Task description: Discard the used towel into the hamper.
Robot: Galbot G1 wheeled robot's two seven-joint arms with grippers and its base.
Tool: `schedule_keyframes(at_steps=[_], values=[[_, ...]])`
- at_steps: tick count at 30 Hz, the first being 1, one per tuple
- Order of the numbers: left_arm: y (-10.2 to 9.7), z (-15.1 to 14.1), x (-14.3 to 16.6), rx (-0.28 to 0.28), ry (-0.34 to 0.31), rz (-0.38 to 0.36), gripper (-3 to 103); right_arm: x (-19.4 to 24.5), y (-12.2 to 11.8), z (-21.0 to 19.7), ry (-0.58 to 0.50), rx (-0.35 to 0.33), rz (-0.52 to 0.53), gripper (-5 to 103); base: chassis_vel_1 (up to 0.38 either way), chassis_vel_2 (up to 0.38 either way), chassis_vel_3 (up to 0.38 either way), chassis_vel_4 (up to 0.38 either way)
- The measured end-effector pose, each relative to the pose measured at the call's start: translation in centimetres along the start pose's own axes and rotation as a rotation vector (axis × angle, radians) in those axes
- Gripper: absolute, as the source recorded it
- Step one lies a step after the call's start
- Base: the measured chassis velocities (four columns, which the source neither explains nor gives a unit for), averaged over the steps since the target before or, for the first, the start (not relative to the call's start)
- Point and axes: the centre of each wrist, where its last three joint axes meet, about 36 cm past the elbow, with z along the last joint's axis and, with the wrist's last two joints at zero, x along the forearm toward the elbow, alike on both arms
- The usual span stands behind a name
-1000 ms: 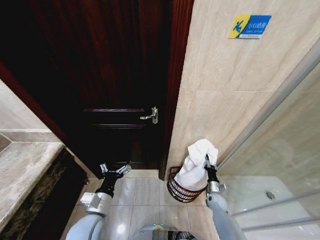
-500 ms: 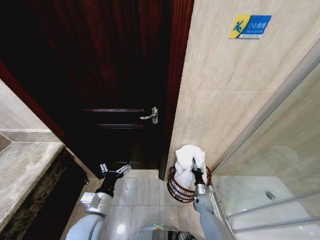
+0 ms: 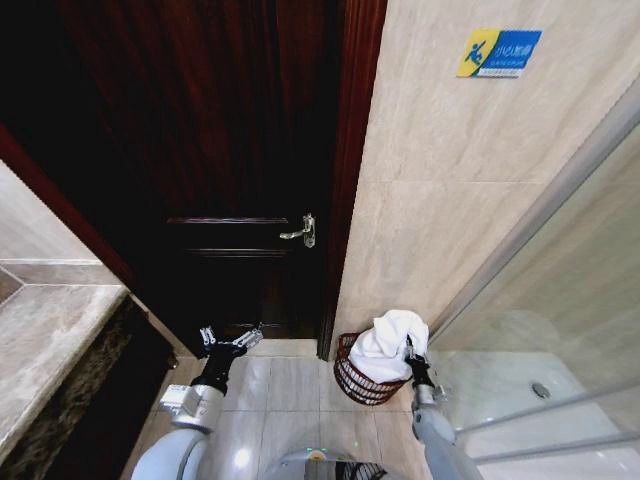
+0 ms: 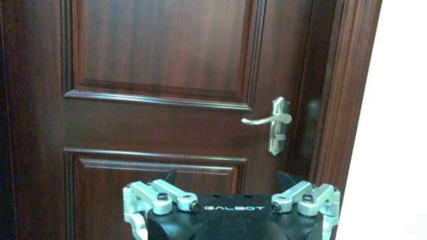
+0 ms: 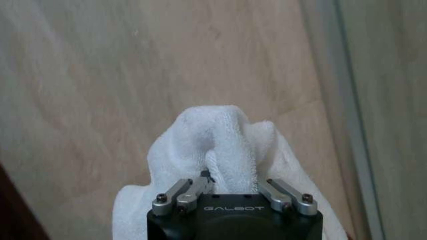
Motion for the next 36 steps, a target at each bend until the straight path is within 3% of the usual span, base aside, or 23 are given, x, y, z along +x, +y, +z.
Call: schedule_keyframes(at_steps=[8, 13, 22, 36], values=[[0.0, 0.0, 0.0, 0.000, 0.000, 0.000, 100, -0.1, -0.5, 0.5, 0.155, 0.068, -0.007, 20, 0.000, 0.000, 0.000, 0.000], [0.0, 0.0, 0.0, 0.000, 0.000, 0.000, 100, -0.5, -2.4, 0.9, 0.236, 0.103, 0.021, 20, 0.000, 0.000, 0.000, 0.000], [0.0, 0.0, 0.0, 0.000, 0.000, 0.000, 100, -2.1, -4.6, 2.0, 0.393, 0.168, -0.037, 20, 0.000, 0.000, 0.000, 0.000], [0.0, 0.0, 0.0, 0.000, 0.000, 0.000, 100, -7.0, -2.4, 2.6, 0.561, 0.158, -0.095, 20, 0.000, 0.000, 0.000, 0.000]])
